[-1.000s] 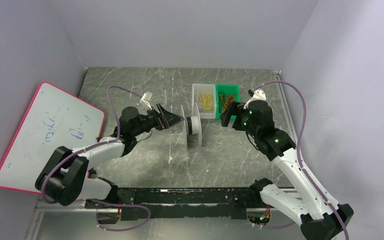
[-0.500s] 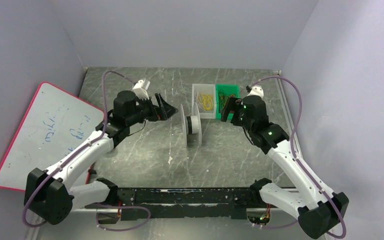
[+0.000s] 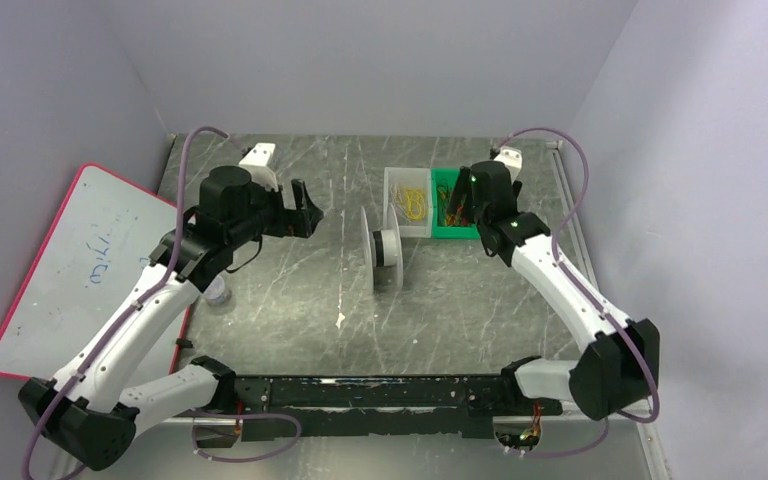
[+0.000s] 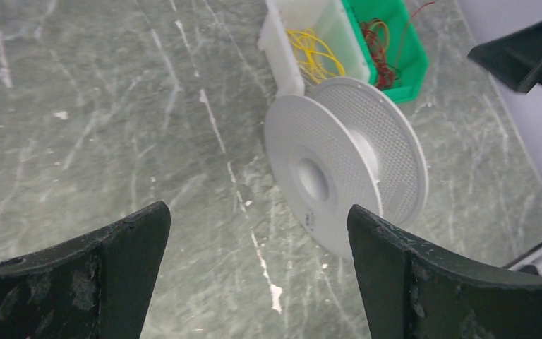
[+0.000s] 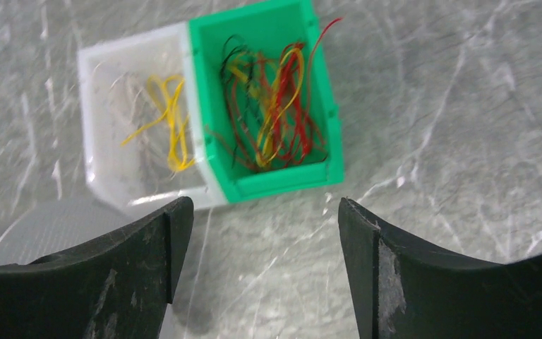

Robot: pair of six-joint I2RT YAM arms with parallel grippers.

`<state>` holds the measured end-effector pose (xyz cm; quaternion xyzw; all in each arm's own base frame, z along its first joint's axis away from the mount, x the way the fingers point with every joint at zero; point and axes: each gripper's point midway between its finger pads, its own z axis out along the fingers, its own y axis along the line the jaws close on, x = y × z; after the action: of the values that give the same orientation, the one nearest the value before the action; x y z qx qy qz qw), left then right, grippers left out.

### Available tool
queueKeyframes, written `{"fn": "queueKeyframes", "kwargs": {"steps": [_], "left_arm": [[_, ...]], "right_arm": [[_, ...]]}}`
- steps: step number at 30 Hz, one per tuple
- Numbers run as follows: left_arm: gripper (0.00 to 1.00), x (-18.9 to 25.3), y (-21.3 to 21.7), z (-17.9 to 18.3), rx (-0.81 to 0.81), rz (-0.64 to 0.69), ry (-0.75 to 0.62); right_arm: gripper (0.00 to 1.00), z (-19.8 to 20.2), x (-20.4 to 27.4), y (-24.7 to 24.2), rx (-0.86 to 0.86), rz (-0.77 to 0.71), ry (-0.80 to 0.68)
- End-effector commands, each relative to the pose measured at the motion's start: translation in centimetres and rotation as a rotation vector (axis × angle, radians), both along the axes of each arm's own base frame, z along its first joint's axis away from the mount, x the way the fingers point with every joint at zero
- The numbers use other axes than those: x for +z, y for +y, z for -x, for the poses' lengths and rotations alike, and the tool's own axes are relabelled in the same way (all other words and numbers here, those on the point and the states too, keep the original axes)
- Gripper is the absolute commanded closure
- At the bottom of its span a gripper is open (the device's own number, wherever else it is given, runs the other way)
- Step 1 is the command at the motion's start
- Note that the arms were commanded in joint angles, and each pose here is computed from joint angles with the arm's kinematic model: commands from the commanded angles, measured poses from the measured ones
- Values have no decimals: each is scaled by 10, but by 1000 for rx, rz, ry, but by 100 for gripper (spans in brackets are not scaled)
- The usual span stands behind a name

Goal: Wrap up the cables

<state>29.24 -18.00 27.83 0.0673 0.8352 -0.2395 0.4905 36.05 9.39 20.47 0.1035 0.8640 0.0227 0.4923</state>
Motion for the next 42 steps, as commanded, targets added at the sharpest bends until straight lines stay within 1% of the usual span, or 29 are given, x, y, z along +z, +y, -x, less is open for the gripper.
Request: {"fn": "queueKeyframes", "kwargs": {"steps": [1,3,10,19,23,32,33,38,41,42], "left_arm": [[1,3,29,6,58,-125,-33],[1,-2,30,7,53,-135,-38],[1,-24,36,9,41,-184,-54],[1,-34,36,21,10,-163,-70],[1,-30,37,23,11,-157,-86],[1,-31,36,23,8,-156,-81],[1,-31,36,23,9,-157,-80],[1,-30,38,23,19,-157,-88],[1,-32,39,22,21,-163,-81],[1,-32,38,22,20,-163,-79]], "right_arm": [[24,-33,14,-30,-151,22,-73],[28,-45,9,-41,-197,17,-71],[32,-90,-12,-64,-278,16,-54],[43,-141,-46,-65,-298,-12,-15],[45,-152,-64,-69,-326,-3,27],[54,-160,-90,-69,-336,0,54],[57,-161,-92,-70,-338,6,56],[77,-166,-86,-76,-344,41,42],[96,-169,-73,-78,-334,57,14],[100,-170,-66,-79,-332,62,1]]}}
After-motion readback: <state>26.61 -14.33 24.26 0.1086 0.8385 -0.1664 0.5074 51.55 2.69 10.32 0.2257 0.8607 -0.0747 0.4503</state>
